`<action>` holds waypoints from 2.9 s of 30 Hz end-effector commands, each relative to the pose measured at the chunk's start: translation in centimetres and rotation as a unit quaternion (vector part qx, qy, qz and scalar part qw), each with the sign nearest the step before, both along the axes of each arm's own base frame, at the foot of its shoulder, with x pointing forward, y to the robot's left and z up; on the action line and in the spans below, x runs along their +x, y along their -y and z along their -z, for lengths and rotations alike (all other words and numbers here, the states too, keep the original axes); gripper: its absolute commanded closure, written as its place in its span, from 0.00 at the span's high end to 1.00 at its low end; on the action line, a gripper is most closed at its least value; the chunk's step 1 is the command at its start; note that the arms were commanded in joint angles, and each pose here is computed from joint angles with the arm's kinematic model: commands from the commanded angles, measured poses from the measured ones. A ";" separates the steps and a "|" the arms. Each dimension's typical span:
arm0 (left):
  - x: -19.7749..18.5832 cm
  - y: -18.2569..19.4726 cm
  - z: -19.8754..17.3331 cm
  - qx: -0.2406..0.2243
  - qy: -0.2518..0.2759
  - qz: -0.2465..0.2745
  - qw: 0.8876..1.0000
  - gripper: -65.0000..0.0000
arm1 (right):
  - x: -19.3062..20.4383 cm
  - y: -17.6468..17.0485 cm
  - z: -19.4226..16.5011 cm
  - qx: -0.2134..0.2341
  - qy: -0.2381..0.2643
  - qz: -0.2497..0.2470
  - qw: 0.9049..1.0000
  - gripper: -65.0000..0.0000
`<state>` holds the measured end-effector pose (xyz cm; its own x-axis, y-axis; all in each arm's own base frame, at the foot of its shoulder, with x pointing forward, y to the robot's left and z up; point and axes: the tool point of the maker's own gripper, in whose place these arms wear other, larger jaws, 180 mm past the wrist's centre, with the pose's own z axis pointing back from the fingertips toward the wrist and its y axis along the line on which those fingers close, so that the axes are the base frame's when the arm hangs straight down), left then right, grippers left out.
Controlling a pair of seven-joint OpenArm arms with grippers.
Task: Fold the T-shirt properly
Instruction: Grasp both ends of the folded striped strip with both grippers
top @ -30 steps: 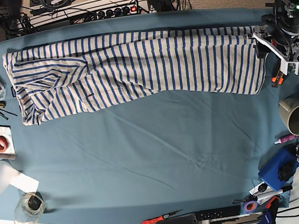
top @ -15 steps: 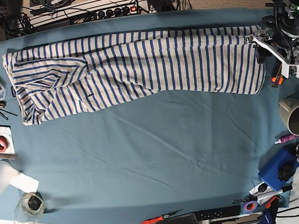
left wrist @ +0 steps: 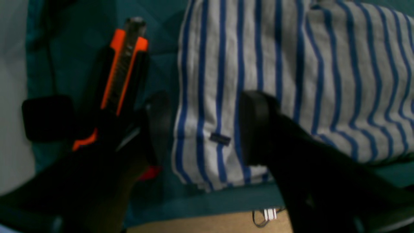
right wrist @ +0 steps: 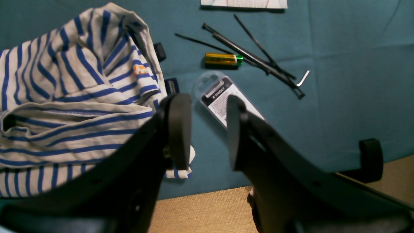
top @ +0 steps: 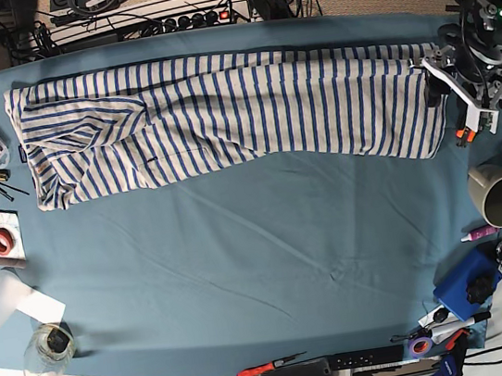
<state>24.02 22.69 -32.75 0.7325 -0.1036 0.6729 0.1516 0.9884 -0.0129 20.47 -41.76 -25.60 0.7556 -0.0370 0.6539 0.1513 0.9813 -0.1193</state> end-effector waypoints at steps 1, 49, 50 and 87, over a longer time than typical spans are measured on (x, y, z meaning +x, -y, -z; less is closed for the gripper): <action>1.2 0.1 -1.7 0.003 0.034 0.010 0.999 0.53 | 0.8 0.5 -1.8 -0.019 0.023 -0.006 1.000 0.30; 2.5 -0.1 3.3 0.075 0.004 -0.022 0.997 0.53 | 3.9 -12.8 5.3 0.077 -0.068 -0.224 0.969 0.29; 2.6 -0.5 3.2 0.083 0.005 -0.030 0.996 0.53 | 3.8 -12.8 5.4 0.076 -0.071 -0.225 0.969 0.29; 2.0 0.1 2.9 0.079 -0.050 -0.020 0.995 0.00 | 3.6 -12.9 5.6 0.074 -0.067 -0.233 0.967 0.29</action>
<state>24.99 21.96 -37.03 0.8312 -0.1551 0.5339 0.1218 0.9878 0.0974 23.24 -28.43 -32.43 0.8167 0.2299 0.5293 -0.3103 0.9483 0.0668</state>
